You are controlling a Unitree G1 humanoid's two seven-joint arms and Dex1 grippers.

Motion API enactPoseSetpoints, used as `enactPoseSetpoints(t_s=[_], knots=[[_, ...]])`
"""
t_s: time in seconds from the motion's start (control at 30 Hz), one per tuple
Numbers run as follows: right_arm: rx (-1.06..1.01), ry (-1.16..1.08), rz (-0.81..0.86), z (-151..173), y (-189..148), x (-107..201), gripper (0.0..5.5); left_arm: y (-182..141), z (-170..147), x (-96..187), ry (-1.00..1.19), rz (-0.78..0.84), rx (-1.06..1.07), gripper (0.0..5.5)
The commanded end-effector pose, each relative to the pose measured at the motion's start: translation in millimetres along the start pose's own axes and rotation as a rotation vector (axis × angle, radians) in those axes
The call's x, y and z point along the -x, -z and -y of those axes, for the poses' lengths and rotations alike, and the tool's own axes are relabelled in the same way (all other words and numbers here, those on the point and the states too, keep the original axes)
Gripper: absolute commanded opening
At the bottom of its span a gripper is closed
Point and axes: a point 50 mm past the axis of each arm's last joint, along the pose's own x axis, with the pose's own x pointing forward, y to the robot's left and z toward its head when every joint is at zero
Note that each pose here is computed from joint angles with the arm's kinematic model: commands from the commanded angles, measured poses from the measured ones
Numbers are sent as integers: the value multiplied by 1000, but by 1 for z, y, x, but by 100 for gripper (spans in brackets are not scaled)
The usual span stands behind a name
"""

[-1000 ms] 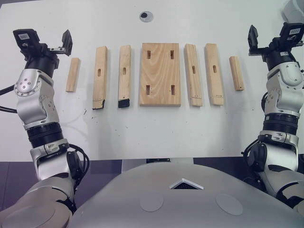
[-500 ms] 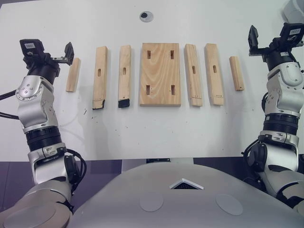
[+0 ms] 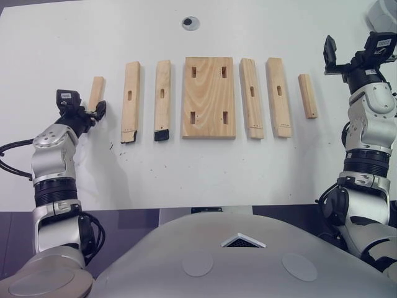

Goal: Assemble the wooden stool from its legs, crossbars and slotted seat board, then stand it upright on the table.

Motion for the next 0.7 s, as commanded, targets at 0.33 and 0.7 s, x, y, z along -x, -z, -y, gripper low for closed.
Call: enactPoseSetpoints(t_s=[0.33, 0.7], knots=[[24, 36, -3, 7, 0, 3, 527, 36, 4, 13, 33, -150, -74, 148], [-536, -339, 210, -41, -75, -16, 527, -133, 74, 18, 283, 627, -117, 130]])
